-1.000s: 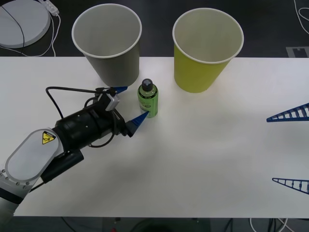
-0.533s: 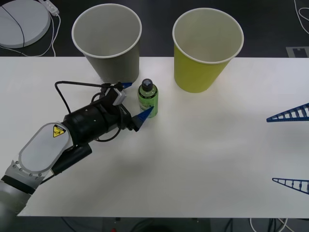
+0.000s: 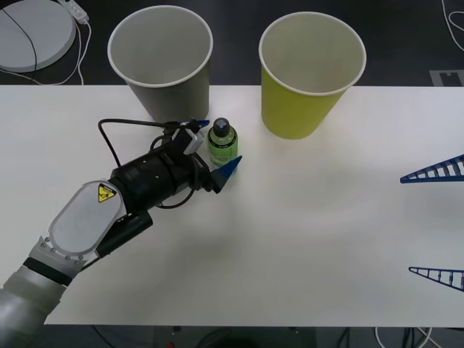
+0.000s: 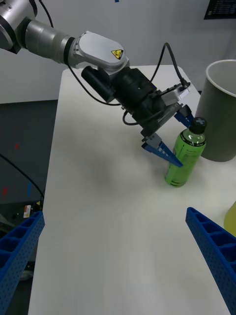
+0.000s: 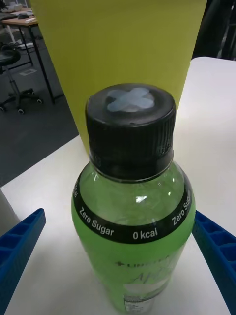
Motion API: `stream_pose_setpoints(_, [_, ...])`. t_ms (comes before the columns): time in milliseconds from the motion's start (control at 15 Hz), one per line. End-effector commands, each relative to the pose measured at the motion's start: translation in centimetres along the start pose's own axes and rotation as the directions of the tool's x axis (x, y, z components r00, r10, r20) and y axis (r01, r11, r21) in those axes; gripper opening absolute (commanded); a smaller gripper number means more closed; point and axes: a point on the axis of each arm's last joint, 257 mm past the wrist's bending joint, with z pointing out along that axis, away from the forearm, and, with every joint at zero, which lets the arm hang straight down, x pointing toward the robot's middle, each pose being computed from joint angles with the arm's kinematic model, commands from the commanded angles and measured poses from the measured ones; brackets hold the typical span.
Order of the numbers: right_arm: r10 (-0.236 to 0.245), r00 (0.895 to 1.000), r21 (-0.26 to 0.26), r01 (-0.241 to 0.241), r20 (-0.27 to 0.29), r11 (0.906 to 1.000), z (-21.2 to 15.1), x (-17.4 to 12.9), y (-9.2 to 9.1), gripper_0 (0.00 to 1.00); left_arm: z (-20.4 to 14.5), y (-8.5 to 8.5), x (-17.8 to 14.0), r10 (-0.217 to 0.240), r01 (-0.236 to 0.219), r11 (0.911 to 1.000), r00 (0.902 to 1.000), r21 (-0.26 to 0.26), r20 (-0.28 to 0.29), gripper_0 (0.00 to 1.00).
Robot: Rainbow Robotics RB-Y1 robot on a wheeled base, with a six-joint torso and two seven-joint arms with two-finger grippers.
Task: Put the can into the green bin and the plastic bottle into the gray bin
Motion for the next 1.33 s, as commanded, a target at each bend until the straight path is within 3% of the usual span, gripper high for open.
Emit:
stream_pose_setpoints(67, [0.000, 1.000, 0.000, 0.000, 0.000, 1.0000, 0.00, 0.00, 0.00, 1.00, 0.40, -0.50, -0.22, 0.001, -0.001, 1.0000, 1.0000, 0.001, 0.002, 1.00])
stream_pose_setpoints(600, [0.000, 1.000, 0.000, 0.000, 0.000, 1.0000, 0.00, 0.00, 0.00, 1.00, 1.12, -1.37, -0.98, 0.009, -0.009, 0.9999, 0.9999, 0.007, 0.014, 1.00])
stream_pose_setpoints(1333, [0.000, 1.000, 0.000, 0.000, 0.000, 1.0000, 0.00, 0.00, 0.00, 1.00, 1.37, -1.09, -1.19, 0.019, -0.019, 0.9998, 0.9998, 0.004, 0.008, 1.00])
